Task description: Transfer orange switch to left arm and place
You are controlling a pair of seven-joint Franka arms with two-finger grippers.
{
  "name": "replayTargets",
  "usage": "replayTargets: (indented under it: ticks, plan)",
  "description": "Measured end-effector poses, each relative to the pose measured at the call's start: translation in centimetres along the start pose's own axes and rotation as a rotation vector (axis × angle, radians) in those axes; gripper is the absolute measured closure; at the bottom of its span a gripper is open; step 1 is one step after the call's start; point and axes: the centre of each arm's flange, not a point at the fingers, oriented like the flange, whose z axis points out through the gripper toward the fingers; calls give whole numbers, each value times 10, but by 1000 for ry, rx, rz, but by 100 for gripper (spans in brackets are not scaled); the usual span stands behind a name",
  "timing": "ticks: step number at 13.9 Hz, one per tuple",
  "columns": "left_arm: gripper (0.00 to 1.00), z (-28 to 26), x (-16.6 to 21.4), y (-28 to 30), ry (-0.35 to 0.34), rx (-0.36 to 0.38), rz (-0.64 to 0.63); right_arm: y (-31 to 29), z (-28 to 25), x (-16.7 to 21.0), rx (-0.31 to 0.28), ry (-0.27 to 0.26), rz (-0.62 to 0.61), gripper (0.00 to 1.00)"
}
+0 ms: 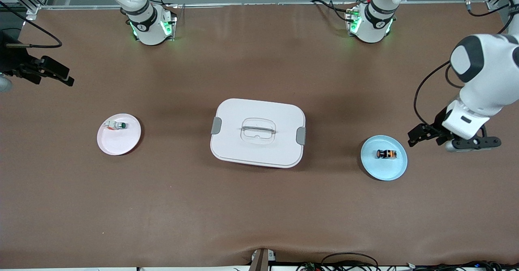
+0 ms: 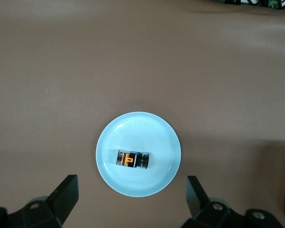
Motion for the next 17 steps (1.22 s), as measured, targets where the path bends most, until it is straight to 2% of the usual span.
replayTargets:
  ticks: [6, 10, 14, 17]
  plan:
    - [0, -86, -8, 0, 17, 20, 3, 0, -2, -3, 0, 3, 0, 0]
    - [0, -132, 1, 9, 35, 17, 16, 0, -4, -7, -1, -6, 0, 0]
    - [0, -157, 8, 16, 55, 11, 25, 2, -8, -11, -14, -2, -8, 0]
    - [0, -165, 10, 22, 21, 8, 36, 3, -6, -11, -22, -6, -24, 0]
